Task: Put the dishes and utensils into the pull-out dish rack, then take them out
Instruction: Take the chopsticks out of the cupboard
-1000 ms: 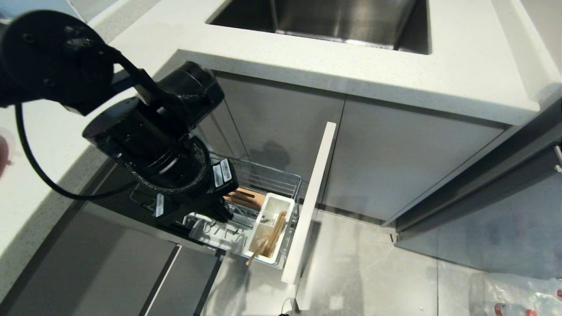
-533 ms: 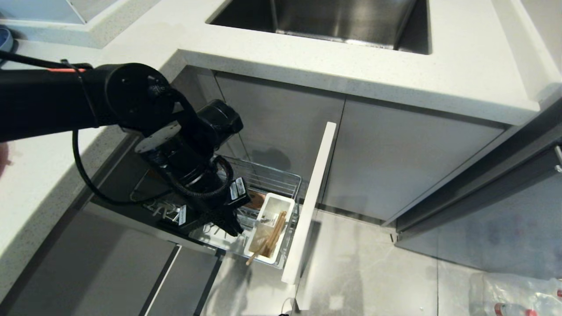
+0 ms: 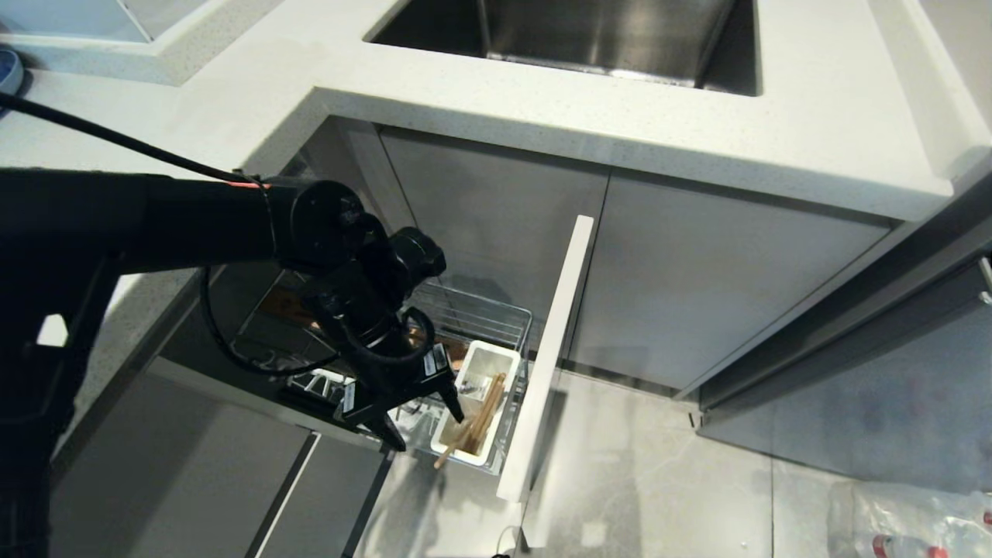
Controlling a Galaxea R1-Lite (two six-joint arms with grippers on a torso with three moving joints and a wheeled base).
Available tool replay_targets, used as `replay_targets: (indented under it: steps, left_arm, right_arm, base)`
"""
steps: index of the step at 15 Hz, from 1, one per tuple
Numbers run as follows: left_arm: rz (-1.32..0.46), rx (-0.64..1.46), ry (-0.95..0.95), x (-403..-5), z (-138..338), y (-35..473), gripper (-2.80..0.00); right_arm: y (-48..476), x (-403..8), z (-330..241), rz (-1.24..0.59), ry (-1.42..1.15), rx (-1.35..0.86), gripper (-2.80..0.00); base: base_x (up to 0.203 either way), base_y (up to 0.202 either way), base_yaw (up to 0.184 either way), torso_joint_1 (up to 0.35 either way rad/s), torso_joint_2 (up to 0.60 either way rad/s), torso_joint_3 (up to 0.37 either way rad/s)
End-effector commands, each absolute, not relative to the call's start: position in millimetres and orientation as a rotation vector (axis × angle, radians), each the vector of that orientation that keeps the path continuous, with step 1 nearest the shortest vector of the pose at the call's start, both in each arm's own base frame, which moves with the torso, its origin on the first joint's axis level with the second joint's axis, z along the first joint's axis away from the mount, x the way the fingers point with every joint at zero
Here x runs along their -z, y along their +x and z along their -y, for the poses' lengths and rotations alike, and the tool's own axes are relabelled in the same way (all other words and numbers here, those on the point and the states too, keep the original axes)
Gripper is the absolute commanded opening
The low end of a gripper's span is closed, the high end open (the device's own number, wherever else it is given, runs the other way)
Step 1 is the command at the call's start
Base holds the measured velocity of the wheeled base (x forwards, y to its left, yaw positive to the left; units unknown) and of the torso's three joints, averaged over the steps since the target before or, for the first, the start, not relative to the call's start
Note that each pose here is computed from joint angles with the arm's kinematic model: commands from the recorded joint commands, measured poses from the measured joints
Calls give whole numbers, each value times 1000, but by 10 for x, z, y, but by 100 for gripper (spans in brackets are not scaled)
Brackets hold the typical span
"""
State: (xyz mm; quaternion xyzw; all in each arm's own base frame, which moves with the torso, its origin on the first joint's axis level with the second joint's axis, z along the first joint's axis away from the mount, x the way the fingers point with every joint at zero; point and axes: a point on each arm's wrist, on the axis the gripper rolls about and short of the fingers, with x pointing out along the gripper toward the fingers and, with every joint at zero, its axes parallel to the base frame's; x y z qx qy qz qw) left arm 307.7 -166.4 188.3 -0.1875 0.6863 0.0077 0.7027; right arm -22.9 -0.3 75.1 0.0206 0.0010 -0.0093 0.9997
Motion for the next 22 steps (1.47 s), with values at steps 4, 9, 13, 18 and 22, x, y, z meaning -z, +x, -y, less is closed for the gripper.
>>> replay_targets:
  steps: [4, 9, 13, 18, 22]
  left_arm:
    - [-1606, -34, -474, -1600, 1628, 3293, 0]
    - [-1669, -30, -513, -1433, 1617, 3387, 0]
    - [-1694, -49, -507, -1351, 1619, 3407, 0]
    - [-1761, -40, -530, -1200, 1649, 3432, 0]
    - [-1798, -31, -551, -1144, 1649, 3426, 0]
  right_arm:
    - [-227, -747, 3, -4, 41, 19, -280]
    - [-227, -747, 3, -4, 41, 19, -280]
    - [-227, -747, 3, -4, 41, 19, -280]
    - [-227, -747, 3, -4, 41, 19, -280]
    - [-227, -747, 3, -4, 41, 17, -280]
  base:
    - [0, 0, 0, 0, 0, 0]
    - [0, 0, 0, 0, 0, 0]
    - [0, 0, 0, 0, 0, 0]
    - [0, 0, 0, 0, 0, 0]
    - [0, 0, 0, 0, 0, 0]
